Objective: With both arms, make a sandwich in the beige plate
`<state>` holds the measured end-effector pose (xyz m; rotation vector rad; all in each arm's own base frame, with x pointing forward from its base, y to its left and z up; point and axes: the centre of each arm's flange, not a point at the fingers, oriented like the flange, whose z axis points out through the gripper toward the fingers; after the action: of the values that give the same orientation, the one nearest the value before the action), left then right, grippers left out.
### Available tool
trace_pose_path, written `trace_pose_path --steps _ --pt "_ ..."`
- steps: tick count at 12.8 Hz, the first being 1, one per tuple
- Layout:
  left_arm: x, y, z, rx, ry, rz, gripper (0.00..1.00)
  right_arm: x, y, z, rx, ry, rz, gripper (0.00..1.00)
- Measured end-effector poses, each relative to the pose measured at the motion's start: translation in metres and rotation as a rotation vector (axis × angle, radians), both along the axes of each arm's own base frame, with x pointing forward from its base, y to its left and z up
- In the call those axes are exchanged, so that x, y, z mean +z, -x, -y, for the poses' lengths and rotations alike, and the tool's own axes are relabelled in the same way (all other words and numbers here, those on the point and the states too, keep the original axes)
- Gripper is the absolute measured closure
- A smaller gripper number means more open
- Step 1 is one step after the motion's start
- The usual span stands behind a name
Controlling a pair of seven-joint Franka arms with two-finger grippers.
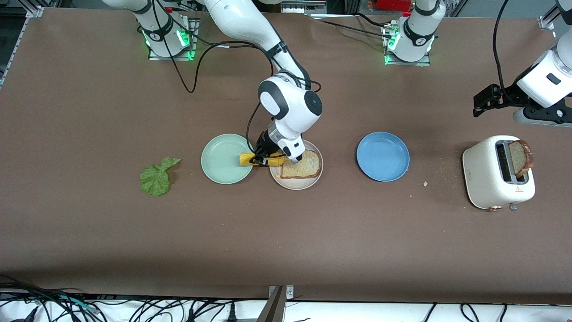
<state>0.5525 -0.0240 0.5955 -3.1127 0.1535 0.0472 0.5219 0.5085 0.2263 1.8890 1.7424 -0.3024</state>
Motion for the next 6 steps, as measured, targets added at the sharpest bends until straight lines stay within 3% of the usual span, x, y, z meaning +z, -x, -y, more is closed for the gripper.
trace_pose_path --steps 3,6 --pt "0.000 0.000 0.000 0.000 0.000 0.000 0.00 0.046 -0.019 0.013 -0.081 -0.149 -0.036 0.83" --pt "0.000 0.000 0.000 0.000 0.000 0.000 0.00 0.109 -0.050 0.061 -0.200 -0.383 -0.143 0.83"
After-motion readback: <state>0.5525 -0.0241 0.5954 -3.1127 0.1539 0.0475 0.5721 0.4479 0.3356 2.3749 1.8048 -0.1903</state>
